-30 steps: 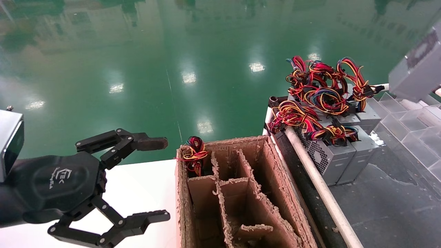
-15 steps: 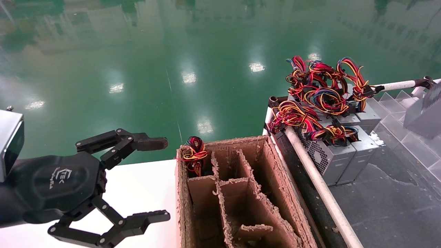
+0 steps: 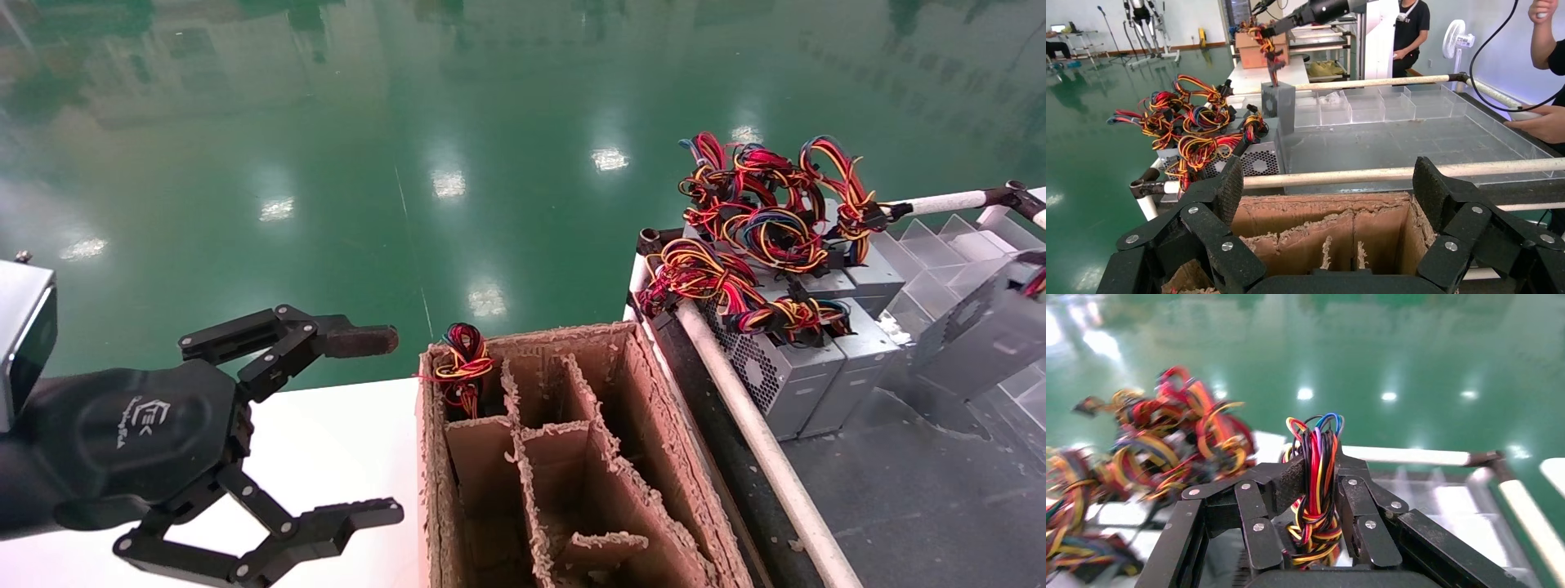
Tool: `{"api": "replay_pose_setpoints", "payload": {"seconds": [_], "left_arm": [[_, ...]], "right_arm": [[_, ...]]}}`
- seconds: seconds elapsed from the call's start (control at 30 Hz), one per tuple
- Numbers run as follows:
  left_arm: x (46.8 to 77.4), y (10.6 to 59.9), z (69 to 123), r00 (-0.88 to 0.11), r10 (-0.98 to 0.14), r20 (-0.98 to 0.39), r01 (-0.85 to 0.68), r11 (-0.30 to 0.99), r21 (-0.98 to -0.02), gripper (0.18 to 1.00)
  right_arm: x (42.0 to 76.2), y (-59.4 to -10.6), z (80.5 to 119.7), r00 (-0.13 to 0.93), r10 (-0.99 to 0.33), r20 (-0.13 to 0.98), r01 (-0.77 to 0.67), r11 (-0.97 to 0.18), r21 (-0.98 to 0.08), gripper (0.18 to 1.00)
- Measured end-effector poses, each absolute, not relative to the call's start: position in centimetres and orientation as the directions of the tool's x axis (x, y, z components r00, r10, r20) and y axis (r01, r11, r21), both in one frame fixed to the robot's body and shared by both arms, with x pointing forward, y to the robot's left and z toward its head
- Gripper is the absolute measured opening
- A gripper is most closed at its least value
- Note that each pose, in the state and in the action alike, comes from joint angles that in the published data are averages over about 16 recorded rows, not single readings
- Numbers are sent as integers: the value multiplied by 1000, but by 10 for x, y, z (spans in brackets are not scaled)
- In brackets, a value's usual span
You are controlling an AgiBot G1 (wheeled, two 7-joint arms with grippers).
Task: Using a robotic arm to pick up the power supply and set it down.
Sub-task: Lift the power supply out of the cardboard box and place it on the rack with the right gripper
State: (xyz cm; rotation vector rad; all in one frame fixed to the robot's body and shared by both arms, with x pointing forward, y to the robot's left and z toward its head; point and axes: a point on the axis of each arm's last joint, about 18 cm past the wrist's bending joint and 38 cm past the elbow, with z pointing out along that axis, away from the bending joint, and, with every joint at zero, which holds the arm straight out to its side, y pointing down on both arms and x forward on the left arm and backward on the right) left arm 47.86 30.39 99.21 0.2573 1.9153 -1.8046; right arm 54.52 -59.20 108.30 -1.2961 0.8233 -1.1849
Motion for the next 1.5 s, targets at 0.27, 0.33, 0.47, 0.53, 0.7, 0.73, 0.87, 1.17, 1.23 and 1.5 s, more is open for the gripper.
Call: {"api": "replay_pose_setpoints", "payload": {"seconds": [0.27,0.33,0.47,0.53,0.7,0.73,0.87,1.17,1.23,1.5], "left_arm": [[479,304,992,-861,-193,-471,458,107,-882,1001],[479,304,992,-861,-193,-471,458,107,-882,1001],[479,304,992,-861,-193,-471,458,107,-882,1001],[479,304,992,-861,-193,-471,458,107,-882,1001],[479,304,992,-861,-193,-471,458,107,-882,1001],[479,304,992,-861,-193,-471,458,107,-882,1001],[479,304,992,-861,-193,-471,458,107,-882,1001],[479,304,992,-861,-193,-471,458,107,-882,1001],[479,304,992,-861,-193,-471,458,107,-882,1001],[479,304,992,-861,-193,-471,458,107,-882,1001]], "right_arm": [[551,-571,1075,336,-925,178,139,-138,-981,191],[552,-566,1074,356,-916,184,134,-145,-980,191],[554,-555,1074,396,-898,192,129,-153,-980,191],[555,-549,1074,416,-888,196,129,-156,-979,191],[558,-534,1075,465,-861,204,132,-161,-978,191],[559,-532,1075,474,-856,206,133,-161,-978,191],[562,-523,1076,498,-842,208,136,-161,-978,191],[575,-515,1073,501,-842,200,126,-158,-979,191],[578,-514,1071,495,-846,196,122,-156,-980,191],[588,-512,1065,481,-859,176,109,-141,-984,191]]}}
